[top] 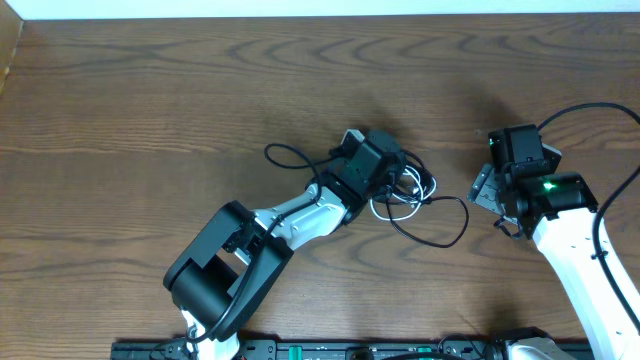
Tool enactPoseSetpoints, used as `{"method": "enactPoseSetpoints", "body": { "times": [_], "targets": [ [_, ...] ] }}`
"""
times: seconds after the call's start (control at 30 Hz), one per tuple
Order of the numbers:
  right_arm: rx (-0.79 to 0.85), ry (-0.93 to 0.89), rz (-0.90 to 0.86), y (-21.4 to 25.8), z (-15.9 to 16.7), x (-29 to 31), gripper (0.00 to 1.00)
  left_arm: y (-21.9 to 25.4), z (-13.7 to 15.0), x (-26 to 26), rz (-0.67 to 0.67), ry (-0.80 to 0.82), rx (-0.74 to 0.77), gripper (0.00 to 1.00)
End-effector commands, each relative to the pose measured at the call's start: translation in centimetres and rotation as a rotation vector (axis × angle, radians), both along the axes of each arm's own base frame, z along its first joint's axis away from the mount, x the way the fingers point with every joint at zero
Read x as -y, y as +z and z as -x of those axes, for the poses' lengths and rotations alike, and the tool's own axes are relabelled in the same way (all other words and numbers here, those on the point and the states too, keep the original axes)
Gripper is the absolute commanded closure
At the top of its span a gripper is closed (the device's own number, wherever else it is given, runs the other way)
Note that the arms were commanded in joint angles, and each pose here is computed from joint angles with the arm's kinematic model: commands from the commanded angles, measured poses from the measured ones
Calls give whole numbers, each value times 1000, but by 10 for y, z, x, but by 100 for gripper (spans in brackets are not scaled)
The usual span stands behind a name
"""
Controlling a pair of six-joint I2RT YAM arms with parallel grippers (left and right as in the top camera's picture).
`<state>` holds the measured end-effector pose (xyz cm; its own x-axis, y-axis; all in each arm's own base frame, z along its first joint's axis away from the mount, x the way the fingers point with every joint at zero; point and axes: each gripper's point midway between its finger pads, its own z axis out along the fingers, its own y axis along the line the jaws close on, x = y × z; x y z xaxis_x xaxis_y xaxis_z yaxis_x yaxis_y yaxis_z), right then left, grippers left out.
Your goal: Untangle cables
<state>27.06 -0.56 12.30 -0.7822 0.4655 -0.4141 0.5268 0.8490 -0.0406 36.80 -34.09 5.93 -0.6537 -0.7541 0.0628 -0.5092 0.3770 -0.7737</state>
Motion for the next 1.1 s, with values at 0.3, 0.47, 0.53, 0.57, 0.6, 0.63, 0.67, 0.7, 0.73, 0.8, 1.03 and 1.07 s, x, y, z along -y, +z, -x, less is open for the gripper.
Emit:
{"method": "enactPoseSetpoints", "body": {
  "times": [0.3, 0.47, 0.53, 0.57, 0.6, 0.63, 0.67, 0.7, 0.73, 0.8, 1.03, 1.07],
  "targets": [
    [-5, 97, -37, -11, -4, -12, 7, 69, -14, -14, -309, -413, 476, 93],
    [59, 347, -216, -18, -21, -59, 6, 119, -5, -30, -330, -419, 561, 93],
    [82, 435, -270, -19, -24, -74, 5, 134, 1, -35, -346, -433, 590, 93],
    [92, 460, -292, -20, -25, -79, 5, 142, 5, -38, -353, -440, 605, 93],
    [99, 464, -299, -21, -26, -81, 5, 149, 8, -41, -357, -444, 615, 93],
    [106, 469, -305, -23, -27, -82, 5, 155, 11, -43, -361, -447, 623, 93],
    [114, 472, -309, -23, -29, -83, 6, 159, 15, -46, -362, -448, 625, 92],
    [123, 478, -317, -25, -30, -85, 6, 163, 18, -48, -362, -448, 624, 92],
    [133, 493, -328, -26, -31, -88, 7, 167, 21, -50, -361, -448, 624, 92],
    [156, 531, -352, -28, -34, -95, 8, 172, 25, -54, -362, -448, 624, 92],
    [304, 838, -511, -21, -38, -143, 10, 185, 38, -64, -361, -450, 621, 92],
    [318, 866, -518, -19, -37, -146, 9, 187, 40, -65, -361, -450, 622, 92]
  ]
}}
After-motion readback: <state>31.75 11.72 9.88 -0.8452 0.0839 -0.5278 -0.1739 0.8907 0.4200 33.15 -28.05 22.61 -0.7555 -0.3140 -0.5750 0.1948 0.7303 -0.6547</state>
